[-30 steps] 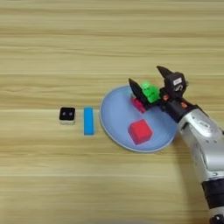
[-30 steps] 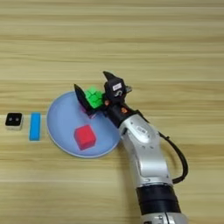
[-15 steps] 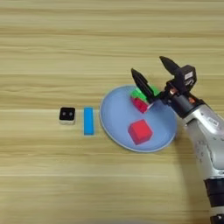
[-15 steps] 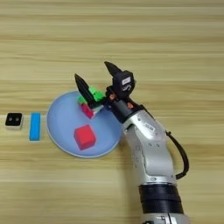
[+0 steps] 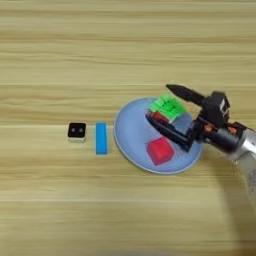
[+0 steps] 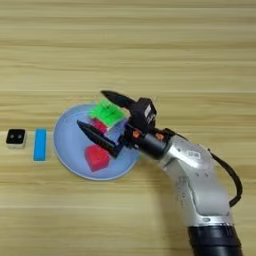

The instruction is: Move the objects on the table

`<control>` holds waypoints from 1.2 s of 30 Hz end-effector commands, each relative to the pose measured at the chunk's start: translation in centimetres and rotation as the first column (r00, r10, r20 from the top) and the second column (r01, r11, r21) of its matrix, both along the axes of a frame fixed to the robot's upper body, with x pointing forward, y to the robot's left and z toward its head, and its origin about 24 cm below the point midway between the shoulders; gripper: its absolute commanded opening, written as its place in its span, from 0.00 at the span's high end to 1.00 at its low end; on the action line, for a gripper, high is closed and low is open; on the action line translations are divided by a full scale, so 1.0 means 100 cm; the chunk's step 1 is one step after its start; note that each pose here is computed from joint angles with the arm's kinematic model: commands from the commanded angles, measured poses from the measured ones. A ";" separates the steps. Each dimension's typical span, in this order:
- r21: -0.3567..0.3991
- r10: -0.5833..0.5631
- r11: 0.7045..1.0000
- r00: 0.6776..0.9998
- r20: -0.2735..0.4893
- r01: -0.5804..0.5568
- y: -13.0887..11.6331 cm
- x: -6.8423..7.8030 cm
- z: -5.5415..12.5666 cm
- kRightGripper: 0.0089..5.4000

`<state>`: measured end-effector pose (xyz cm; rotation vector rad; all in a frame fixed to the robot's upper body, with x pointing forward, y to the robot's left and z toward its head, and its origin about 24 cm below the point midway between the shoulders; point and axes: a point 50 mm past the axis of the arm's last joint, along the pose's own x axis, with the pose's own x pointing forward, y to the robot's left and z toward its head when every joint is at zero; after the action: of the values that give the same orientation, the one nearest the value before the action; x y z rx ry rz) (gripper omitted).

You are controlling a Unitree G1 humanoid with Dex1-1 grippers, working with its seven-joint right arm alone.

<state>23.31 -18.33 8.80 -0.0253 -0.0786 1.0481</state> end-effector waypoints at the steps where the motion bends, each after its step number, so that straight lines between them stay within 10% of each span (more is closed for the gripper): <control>1: -0.105 0.078 0.992 0.995 0.056 -0.072 -0.005 -0.003 0.013 0.01; 12: -0.311 0.085 0.947 0.996 -0.005 -0.082 -0.007 -0.004 -0.014 0.01; 36: -0.360 -0.030 0.933 0.998 -0.055 0.008 -0.007 0.008 -0.031 0.08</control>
<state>22.67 -18.84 3.89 -0.2678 0.2373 1.0787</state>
